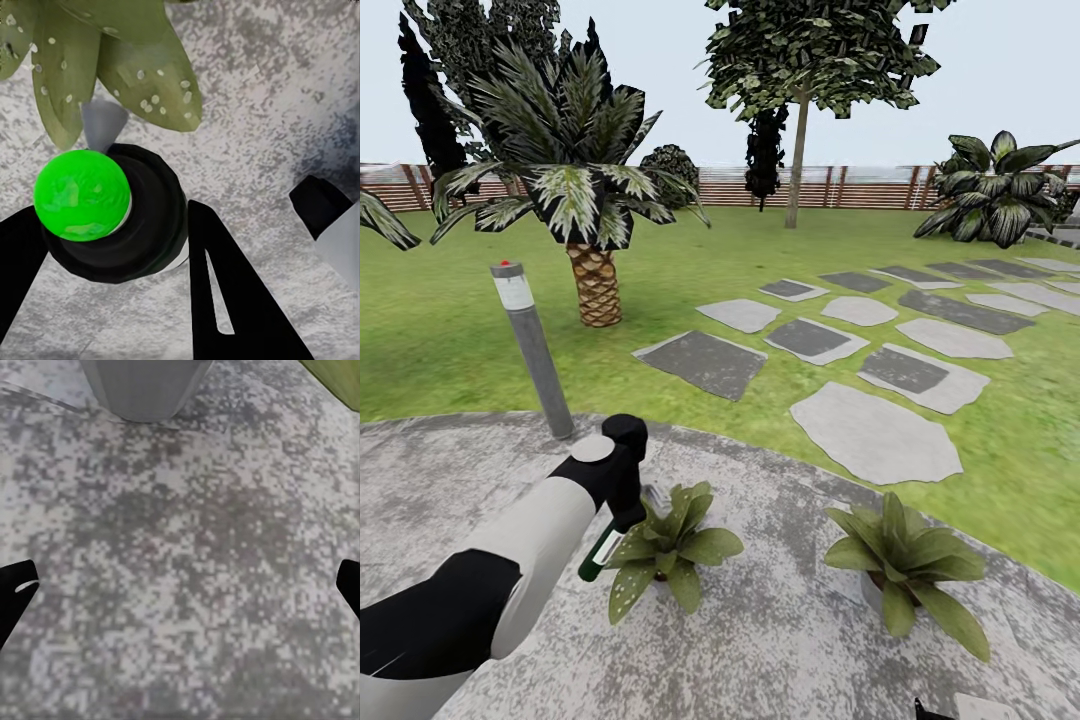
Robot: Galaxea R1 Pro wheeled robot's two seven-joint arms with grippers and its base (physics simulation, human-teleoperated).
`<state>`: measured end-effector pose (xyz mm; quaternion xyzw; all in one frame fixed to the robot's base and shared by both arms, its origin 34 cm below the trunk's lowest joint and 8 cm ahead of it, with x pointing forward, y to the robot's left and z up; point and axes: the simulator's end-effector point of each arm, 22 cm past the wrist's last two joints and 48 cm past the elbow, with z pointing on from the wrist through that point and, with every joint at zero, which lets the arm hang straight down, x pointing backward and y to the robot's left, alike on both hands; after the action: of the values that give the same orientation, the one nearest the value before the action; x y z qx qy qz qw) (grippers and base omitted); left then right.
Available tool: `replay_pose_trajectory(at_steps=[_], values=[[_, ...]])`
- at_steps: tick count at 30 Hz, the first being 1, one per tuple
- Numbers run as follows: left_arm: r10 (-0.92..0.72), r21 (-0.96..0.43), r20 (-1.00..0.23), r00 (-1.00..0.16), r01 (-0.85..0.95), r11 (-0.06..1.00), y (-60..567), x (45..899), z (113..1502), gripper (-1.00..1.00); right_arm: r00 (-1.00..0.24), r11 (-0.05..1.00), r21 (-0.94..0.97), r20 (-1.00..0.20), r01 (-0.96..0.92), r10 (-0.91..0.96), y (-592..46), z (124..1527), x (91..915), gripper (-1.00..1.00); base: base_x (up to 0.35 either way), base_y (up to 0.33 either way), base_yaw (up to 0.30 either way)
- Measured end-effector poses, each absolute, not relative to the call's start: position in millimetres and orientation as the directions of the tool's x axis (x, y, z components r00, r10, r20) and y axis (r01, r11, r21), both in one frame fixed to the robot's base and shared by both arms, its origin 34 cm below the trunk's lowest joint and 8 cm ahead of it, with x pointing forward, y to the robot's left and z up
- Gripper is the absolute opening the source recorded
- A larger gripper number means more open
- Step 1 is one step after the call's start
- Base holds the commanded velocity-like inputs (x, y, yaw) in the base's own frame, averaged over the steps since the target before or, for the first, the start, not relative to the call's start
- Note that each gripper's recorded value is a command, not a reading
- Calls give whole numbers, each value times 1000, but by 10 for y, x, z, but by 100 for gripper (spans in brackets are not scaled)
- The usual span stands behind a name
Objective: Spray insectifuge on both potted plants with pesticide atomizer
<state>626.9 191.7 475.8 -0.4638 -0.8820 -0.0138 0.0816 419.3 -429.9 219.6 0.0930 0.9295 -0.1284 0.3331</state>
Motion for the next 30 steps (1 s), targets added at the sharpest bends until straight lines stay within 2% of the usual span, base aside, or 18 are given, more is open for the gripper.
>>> replay_pose_trajectory(at_steps=[18,30], values=[[816,-47,167,-554,822,567,1926,6358,5098,-100,-763,950,-175,-641,257,89,-4278,2541,4279,100,0,0,0],[812,-114,222,-540,812,572,1994,6117,4988,-100,-775,951,-178,-626,254,90,-4265,2743,4286,100,0,0,0]])
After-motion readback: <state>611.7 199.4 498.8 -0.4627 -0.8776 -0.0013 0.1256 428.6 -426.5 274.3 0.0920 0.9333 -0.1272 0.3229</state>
